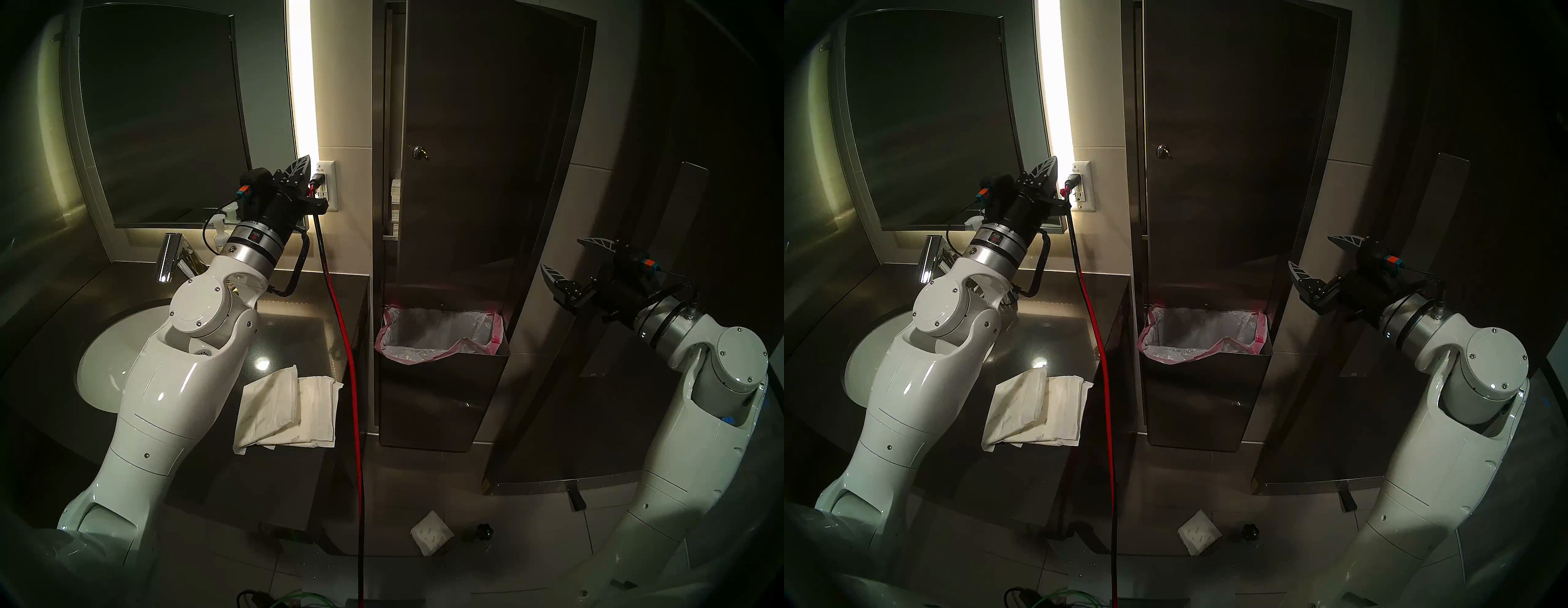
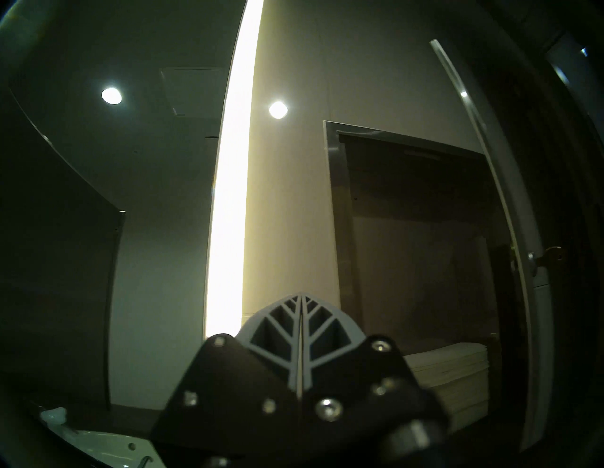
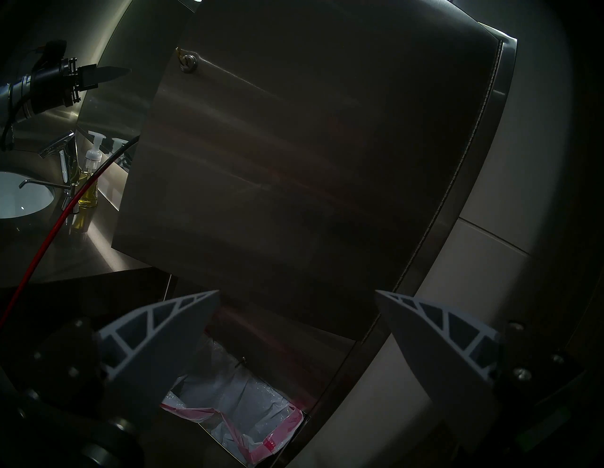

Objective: Twist key and open towel dispenser

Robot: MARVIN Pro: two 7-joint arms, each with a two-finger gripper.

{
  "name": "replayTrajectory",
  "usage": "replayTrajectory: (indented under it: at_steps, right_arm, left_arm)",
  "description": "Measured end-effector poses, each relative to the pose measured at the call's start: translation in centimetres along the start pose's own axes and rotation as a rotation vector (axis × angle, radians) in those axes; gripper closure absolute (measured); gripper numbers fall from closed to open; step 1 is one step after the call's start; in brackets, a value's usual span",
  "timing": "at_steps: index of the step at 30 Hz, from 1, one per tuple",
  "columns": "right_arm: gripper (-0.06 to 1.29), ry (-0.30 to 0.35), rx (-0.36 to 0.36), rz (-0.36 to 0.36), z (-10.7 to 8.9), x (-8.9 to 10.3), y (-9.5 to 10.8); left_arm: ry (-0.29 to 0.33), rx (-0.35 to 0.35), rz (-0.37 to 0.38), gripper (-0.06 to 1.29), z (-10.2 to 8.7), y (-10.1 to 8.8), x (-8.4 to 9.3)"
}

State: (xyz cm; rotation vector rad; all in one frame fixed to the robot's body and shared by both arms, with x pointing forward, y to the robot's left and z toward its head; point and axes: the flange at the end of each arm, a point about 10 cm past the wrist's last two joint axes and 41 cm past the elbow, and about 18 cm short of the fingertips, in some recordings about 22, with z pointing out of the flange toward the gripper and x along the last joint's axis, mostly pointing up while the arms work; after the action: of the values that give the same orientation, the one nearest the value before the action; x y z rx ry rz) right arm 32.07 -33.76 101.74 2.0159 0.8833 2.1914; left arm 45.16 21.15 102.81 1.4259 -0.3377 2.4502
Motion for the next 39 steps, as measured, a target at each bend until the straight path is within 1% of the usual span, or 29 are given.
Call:
replayTrajectory:
  at_steps: [3, 13, 20, 27, 39]
  right_arm:
    - [-0.01, 0.0, 0.0, -0.001, 0.0, 0.0, 0.0]
    - [-0.01, 0.0, 0.0, -0.003, 0.0, 0.0, 0.0]
    - [-0.01, 0.0, 0.0, -0.004, 0.0, 0.0, 0.0]
    - [-0.01, 0.0, 0.0, -0.004, 0.0, 0.1, 0.0]
    - [-0.01, 0.001, -0.001, -0.005, 0.0, 0.1, 0.1]
  left_arm:
    - [-0.006, -0.049, -0.012, 1.25, 0.3, 0.4, -0.4]
    - [-0.01, -0.123, -0.034, 1.25, 1.2, 0.8, -0.8]
    - [-0.011, -0.225, -0.057, 1.25, 1.5, 1.9, -0.8]
    - [-0.014, -0.284, -0.071, 1.25, 1.8, 2.6, -0.9]
    - [-0.058, -0.349, -0.091, 1.25, 2.9, 3.3, -3.1]
